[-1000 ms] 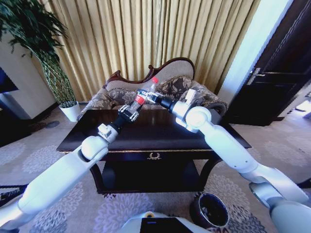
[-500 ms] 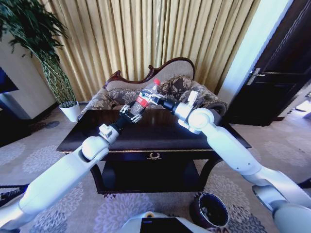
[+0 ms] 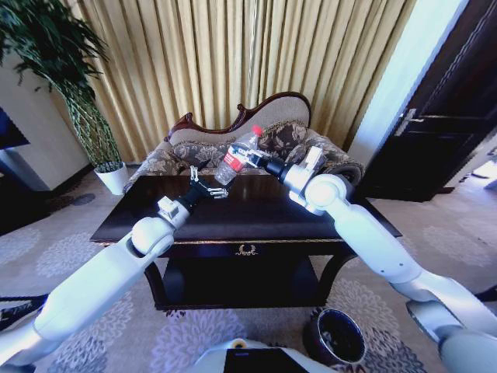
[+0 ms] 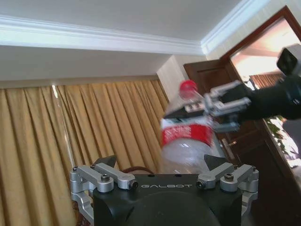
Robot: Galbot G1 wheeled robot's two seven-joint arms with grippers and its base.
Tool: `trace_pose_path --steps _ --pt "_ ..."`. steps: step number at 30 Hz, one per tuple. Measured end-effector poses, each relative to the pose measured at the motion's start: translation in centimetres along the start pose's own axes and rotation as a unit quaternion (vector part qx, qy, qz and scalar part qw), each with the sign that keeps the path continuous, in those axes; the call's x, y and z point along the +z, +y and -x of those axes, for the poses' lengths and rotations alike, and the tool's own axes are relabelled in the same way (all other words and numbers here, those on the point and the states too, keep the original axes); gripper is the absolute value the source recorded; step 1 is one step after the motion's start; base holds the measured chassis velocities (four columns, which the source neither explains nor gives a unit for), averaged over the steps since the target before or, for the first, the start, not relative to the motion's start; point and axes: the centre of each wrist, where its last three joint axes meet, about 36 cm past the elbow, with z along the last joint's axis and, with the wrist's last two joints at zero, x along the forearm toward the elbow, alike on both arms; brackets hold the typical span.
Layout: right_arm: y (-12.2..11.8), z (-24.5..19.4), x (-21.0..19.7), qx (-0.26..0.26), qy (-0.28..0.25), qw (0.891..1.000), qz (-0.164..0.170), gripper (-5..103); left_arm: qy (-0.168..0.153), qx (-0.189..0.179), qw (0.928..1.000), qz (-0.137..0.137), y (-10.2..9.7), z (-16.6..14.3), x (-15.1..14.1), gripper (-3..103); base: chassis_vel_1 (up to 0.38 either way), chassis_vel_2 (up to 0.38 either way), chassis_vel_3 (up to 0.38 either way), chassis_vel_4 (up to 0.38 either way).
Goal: Move to the front of the table and place the trash on the table into the trash bin.
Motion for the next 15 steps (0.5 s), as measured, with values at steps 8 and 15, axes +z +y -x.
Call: trace_pose_path --steps 8,15 --pt "-1.3 -1.9 -0.8 0.078 -0.03 0.996 -0.032 26 0.008 -0.038 0.9989 -0.028 1.8 -1.6 -2.1 100 0.0 0.0 0.0 0.0" --pt "-3.1 -6.1 -1.5 0.171 -0.042 0.979 -0.101 25 0.035 -0.117 0.9918 -0.037 5.2 -5.2 -3.6 100 0.0 0.0 0.0 0.0"
